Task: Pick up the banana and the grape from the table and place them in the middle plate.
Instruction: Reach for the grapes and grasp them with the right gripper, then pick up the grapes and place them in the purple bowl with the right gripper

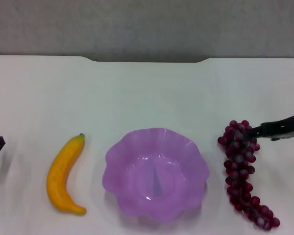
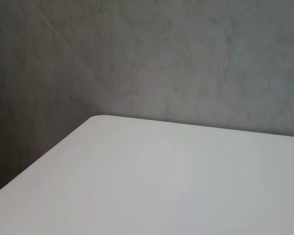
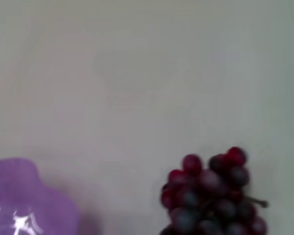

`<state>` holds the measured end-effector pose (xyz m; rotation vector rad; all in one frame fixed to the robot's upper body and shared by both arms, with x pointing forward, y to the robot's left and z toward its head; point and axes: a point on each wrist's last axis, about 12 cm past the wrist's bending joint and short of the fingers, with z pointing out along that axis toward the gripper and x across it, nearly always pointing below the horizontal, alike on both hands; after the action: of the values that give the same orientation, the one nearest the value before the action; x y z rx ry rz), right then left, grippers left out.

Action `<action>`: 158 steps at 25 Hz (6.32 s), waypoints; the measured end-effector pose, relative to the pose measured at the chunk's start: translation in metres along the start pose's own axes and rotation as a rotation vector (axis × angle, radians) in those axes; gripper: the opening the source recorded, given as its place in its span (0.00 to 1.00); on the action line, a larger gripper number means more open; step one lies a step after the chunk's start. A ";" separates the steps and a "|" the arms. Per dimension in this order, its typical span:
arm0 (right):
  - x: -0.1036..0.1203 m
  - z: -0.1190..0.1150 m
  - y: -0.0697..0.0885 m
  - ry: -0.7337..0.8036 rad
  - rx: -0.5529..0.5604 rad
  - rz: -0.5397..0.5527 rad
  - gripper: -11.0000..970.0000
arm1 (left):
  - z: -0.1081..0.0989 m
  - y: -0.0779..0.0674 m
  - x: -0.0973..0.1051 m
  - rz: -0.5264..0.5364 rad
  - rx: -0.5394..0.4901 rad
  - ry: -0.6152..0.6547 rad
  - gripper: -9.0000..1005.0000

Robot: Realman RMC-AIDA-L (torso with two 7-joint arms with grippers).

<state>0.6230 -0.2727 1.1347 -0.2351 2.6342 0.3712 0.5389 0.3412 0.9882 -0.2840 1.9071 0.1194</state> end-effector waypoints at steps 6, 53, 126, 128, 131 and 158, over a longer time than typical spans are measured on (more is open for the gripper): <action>0.009 0.026 0.019 0.087 -0.031 -0.055 0.90 | 0.000 -0.002 -0.001 -0.002 0.006 -0.002 0.89; 0.034 0.077 0.032 0.017 0.045 -0.222 0.89 | -0.001 -0.004 0.001 -0.007 0.014 -0.001 0.89; 0.112 0.065 0.062 -0.797 0.134 -0.515 0.42 | -0.004 0.010 0.004 -0.014 -0.033 0.002 0.89; 0.118 0.053 0.069 -0.919 0.143 -0.573 0.42 | -0.004 0.010 0.004 -0.014 -0.033 0.002 0.89; 0.126 0.034 0.083 -1.078 0.136 -0.607 0.42 | -0.004 0.010 0.004 -0.014 -0.033 0.002 0.89; 0.124 0.066 0.120 -0.794 -0.098 -0.630 0.40 | -0.003 0.004 0.003 -0.010 -0.015 -0.002 0.89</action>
<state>0.5155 -0.1515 1.0461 -0.7486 1.6577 0.2893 0.5346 0.3440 0.9866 -0.3033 1.9034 0.1269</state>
